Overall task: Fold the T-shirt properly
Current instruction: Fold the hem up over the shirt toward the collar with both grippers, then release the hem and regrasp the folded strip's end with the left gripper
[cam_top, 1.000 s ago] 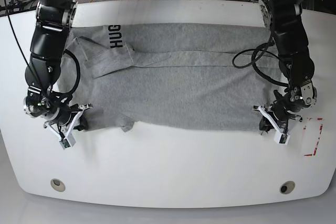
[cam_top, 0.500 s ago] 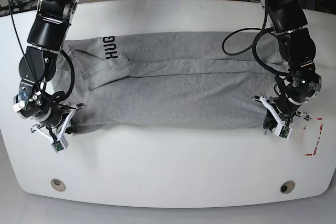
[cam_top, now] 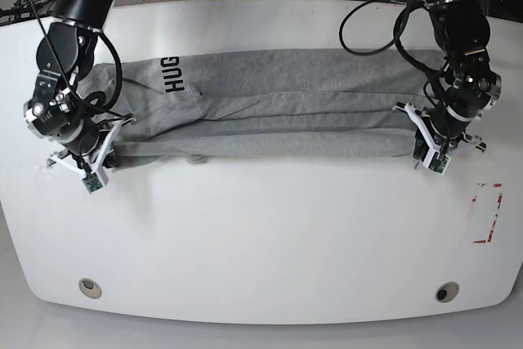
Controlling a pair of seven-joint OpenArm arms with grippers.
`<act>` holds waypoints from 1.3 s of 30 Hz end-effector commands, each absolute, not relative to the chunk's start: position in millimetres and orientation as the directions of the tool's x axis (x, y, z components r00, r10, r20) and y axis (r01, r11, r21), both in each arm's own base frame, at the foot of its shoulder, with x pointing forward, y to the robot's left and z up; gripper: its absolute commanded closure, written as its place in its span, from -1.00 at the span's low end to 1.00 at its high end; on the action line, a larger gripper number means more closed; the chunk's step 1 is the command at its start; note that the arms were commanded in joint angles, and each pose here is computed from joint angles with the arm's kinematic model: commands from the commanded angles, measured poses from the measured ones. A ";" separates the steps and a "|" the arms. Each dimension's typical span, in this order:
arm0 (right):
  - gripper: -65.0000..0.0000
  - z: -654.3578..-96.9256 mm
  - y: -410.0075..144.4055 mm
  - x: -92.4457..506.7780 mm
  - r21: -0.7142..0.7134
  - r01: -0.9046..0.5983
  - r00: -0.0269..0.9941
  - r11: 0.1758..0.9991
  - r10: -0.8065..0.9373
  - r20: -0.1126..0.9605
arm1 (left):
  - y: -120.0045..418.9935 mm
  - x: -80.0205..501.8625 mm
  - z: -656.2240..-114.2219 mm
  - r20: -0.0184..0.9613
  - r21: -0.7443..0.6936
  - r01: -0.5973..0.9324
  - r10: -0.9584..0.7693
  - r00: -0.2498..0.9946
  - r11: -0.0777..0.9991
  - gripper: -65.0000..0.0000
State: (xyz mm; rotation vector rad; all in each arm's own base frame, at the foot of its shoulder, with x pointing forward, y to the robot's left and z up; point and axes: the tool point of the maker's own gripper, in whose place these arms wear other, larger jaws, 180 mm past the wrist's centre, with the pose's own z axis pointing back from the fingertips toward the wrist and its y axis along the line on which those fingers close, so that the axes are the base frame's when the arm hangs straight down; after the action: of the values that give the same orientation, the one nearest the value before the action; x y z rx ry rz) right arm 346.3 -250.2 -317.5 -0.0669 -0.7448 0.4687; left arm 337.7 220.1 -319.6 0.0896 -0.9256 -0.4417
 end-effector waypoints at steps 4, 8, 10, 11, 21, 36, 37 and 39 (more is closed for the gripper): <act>1.00 -308.5 -267.7 323.6 -0.230 -0.284 0.668 0.931 0.364 0.649 | 217.1 308.8 -321.0 0.735 0.285 0.348 -0.437 0.519 0.893 1.00; 1.00 -321.3 -260.3 304.8 -0.217 -0.297 0.696 0.930 0.366 0.618 | 214.7 288.8 -330.2 0.711 0.281 0.367 -0.449 0.542 0.887 1.00; 1.00 -324.5 -257.6 296.9 -0.207 -0.283 0.703 0.937 0.349 0.619 | 214.1 281.7 -334.3 0.701 0.277 0.373 -0.452 0.552 0.885 1.00; 1.00 -325.9 -258.4 292.7 -0.199 -0.267 0.709 0.943 0.332 0.622 | 214.1 278.1 -337.3 0.695 0.273 0.376 -0.452 0.559 0.885 1.00; 1.00 -347.9 -262.3 261.8 -0.163 -0.241 0.764 0.957 0.290 0.577 | 213.7 246.6 -359.5 0.643 0.241 0.400 -0.454 0.616 0.884 1.00; -0.19 -371.0 -264.2 219.7 -0.113 -0.193 0.824 0.975 0.224 0.520 | 213.1 234.2 -369.4 0.620 0.223 0.409 -0.453 0.640 0.885 1.00; -0.27 -368.5 -269.9 216.3 -0.117 -0.163 0.827 0.980 0.201 0.525 | 213.1 234.2 -369.4 0.620 0.223 0.409 -0.453 0.640 0.885 1.00; -0.37 -358.6 -281.1 211.4 -0.132 -0.097 0.822 0.987 0.154 0.549 | 213.6 233.6 -369.6 0.619 0.223 0.408 -0.452 0.642 0.885 1.00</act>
State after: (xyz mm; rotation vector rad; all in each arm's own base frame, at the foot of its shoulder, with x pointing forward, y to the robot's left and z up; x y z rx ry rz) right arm 208.8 -264.8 -381.5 -0.0410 -0.5253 0.1813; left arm 227.8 212.6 -379.0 0.0562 -0.6861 -0.4870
